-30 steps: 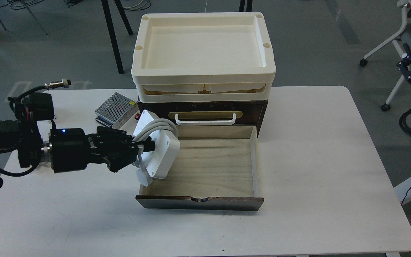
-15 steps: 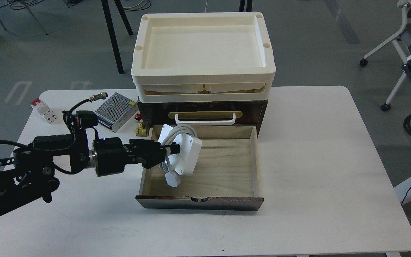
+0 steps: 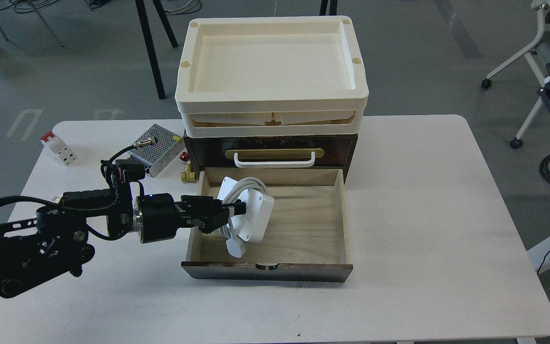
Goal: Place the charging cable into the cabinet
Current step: 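Lower the charger into the drawer and open the left gripper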
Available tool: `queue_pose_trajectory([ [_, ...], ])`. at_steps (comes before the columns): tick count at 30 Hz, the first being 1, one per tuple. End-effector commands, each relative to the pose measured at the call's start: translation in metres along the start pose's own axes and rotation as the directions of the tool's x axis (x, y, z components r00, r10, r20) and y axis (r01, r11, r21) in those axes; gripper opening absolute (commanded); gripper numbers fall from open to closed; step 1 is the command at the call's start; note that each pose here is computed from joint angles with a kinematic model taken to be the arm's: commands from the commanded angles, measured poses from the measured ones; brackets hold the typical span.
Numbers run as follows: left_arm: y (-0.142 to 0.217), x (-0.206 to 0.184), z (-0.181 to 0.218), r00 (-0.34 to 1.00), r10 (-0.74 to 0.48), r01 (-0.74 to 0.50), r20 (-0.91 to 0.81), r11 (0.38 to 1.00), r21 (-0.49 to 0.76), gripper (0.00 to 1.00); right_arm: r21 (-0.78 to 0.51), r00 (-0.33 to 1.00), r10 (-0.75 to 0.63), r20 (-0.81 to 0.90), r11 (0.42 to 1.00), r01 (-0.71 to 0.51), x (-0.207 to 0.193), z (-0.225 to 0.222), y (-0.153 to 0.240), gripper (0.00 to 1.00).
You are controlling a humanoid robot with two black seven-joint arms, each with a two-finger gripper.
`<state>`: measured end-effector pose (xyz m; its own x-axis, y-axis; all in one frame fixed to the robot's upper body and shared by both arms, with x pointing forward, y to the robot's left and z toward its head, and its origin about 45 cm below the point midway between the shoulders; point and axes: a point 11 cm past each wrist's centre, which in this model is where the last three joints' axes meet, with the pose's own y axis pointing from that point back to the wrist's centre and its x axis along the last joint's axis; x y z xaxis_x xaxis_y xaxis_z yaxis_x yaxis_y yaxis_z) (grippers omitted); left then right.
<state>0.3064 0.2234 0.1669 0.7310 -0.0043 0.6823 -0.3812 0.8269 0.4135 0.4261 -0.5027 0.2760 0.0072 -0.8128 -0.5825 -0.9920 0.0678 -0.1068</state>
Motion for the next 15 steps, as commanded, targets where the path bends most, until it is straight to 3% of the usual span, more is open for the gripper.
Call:
queue_pose_trajectory([
  [1,-0.003,0.002,-0.001,1.000,0.009,-0.009,-0.004,1.000,0.000,0.34,0.000,1.000,-0.001,0.002,1.000,0.001,0.000,0.000,0.000,1.00],
  [4,-0.007,0.006,0.002,1.000,0.018,-0.018,-0.003,1.000,-0.011,0.43,0.002,1.000,-0.003,0.005,1.000,0.003,-0.001,0.000,0.000,1.00],
  [9,-0.010,0.009,0.005,1.000,0.027,-0.027,-0.010,0.999,-0.023,0.75,0.002,1.000,-0.005,0.007,1.000,0.005,-0.002,0.001,-0.001,1.00],
  [13,-0.009,0.024,0.009,0.989,0.104,-0.109,-0.106,0.993,-0.041,0.84,0.002,1.000,-0.012,0.012,1.000,0.012,-0.004,0.001,-0.002,1.00],
  [15,0.001,0.047,0.012,0.963,0.195,-0.207,-0.185,0.977,-0.049,0.86,0.003,1.000,-0.016,0.021,1.000,0.016,-0.007,0.003,-0.003,1.00],
])
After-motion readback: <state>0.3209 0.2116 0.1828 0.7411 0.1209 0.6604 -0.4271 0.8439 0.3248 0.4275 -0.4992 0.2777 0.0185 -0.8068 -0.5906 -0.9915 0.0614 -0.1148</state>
